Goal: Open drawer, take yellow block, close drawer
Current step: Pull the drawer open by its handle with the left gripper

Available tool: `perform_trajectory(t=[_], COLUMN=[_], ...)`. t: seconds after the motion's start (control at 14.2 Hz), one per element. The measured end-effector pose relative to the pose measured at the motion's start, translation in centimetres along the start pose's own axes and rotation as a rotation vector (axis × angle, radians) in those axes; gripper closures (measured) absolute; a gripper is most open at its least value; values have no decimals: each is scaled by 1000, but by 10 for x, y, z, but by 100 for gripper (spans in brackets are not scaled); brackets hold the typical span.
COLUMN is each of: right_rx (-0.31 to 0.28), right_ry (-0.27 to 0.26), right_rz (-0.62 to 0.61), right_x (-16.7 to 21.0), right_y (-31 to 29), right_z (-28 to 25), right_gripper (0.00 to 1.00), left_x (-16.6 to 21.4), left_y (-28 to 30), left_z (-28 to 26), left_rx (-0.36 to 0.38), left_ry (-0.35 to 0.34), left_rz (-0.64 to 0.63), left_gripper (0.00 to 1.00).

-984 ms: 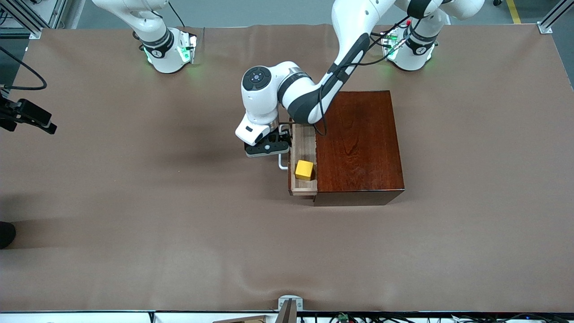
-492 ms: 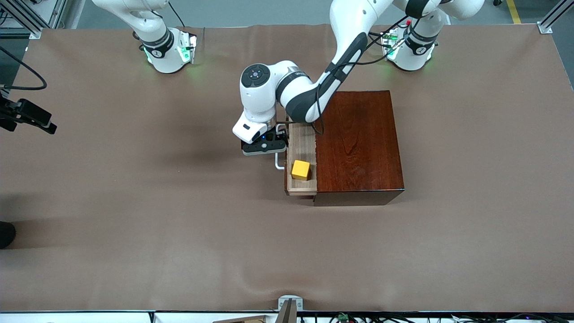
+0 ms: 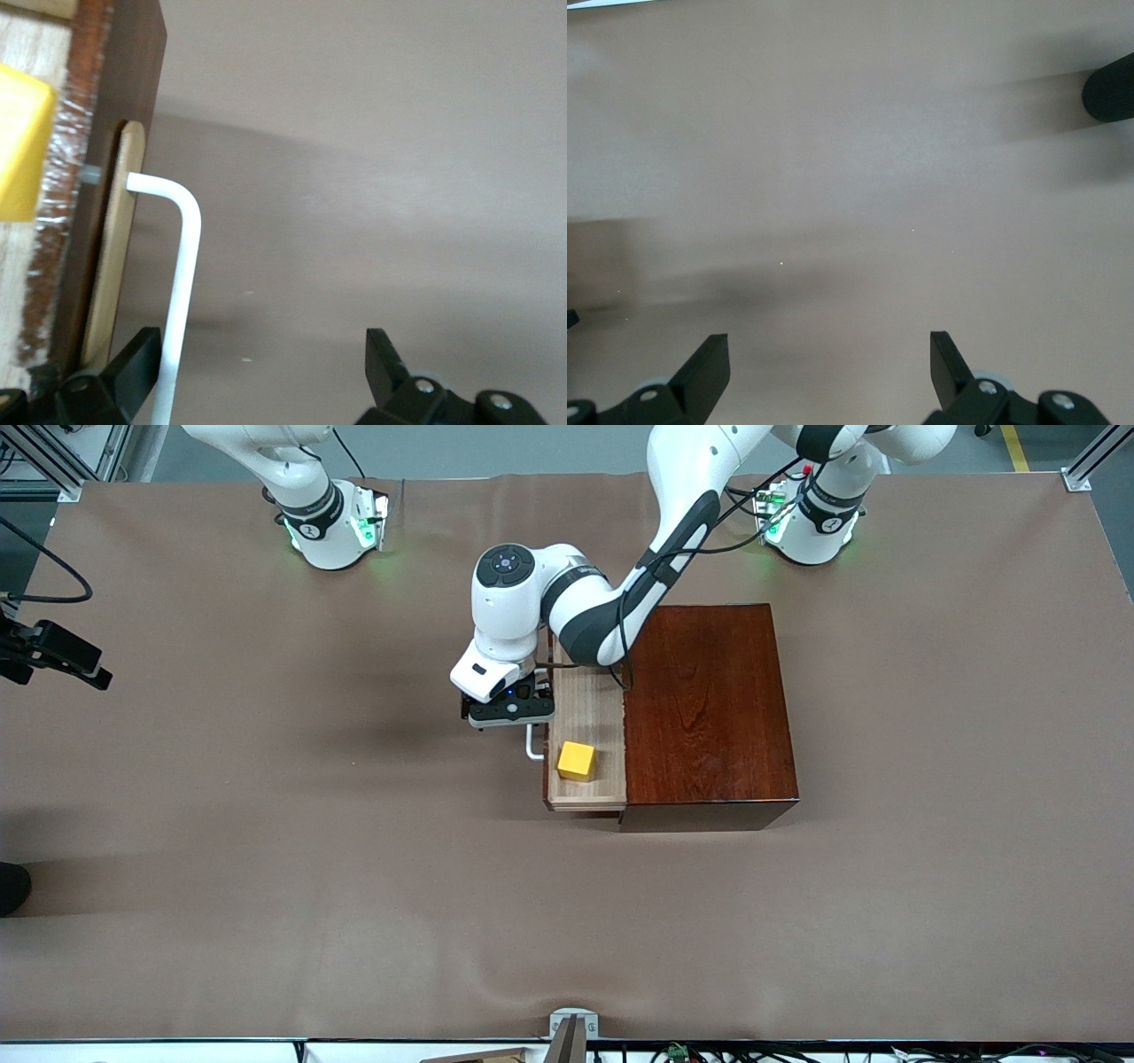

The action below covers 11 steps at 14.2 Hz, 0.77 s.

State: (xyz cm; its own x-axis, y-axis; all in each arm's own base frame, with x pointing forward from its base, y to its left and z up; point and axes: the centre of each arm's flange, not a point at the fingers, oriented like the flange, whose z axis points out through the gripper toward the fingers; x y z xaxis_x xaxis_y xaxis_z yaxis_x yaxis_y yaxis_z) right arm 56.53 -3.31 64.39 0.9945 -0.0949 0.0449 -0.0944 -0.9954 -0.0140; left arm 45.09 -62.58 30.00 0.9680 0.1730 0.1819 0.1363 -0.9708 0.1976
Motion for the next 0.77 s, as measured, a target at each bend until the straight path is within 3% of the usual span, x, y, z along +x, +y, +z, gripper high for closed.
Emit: perform_trajectory(t=[0.77], right_rx=[0], right_ry=[0], right_rz=[0], right_x=[0], right_y=[0], right_z=[0], right_gripper=[0], left_x=[-6], left_y=[19], left_z=[-18], left_rx=[-101], left_ry=[14], left_rz=[-25], left_gripper=[0])
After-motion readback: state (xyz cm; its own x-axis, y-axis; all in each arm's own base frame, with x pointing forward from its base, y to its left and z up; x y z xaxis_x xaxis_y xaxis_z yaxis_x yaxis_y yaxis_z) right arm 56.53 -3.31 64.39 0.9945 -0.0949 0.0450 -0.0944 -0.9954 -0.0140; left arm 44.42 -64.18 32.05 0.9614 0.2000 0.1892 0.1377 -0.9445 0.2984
